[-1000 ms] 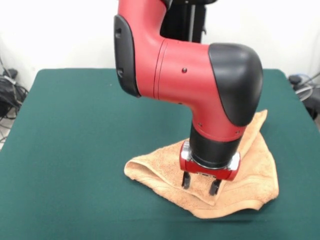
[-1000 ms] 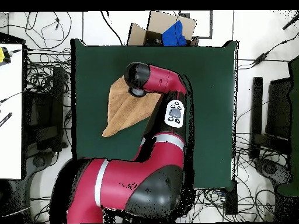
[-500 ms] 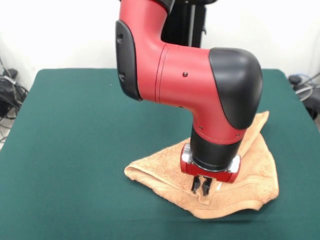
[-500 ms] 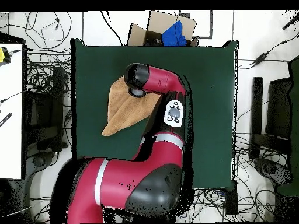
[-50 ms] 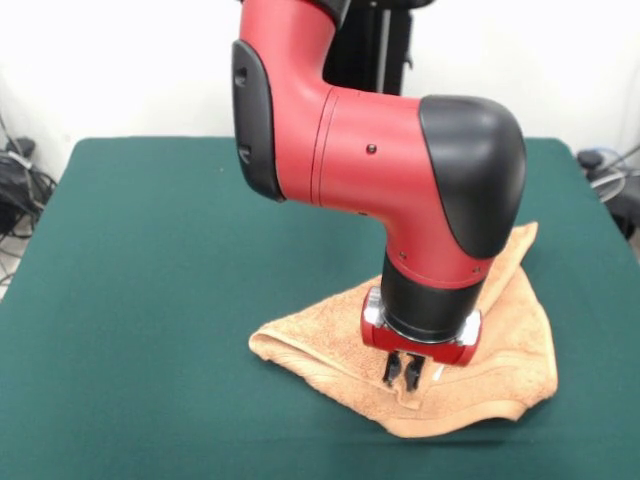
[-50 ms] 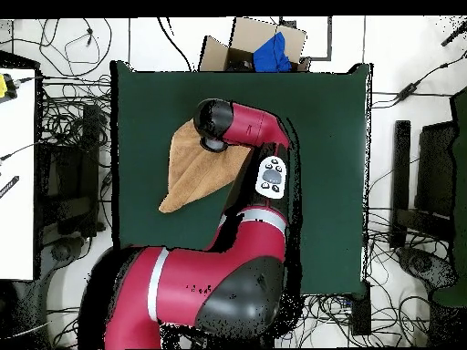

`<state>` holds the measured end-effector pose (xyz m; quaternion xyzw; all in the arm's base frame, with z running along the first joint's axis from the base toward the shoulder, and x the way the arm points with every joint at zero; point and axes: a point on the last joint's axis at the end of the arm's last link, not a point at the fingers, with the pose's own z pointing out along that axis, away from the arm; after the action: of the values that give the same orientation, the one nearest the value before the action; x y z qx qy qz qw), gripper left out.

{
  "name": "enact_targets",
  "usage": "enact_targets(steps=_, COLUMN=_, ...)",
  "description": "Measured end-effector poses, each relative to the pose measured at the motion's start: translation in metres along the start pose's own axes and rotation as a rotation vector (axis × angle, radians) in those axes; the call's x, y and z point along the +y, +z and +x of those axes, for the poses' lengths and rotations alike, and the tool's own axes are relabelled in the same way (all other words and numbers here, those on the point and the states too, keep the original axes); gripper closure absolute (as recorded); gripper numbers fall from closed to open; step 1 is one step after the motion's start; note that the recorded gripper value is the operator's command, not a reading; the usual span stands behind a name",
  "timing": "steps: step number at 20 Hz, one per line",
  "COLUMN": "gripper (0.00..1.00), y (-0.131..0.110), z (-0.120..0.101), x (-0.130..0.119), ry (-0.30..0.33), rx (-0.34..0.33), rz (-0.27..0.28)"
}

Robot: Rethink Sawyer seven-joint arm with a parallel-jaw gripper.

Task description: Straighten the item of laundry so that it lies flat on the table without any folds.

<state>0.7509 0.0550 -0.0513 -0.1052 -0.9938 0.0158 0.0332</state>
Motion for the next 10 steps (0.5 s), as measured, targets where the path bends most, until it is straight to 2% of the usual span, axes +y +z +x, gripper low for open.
enact_targets(steps=10, gripper=1.0, y=-0.0062, z=0.0013, x=0.0002, ry=0.001, rx=-0.001, rz=-0.001)
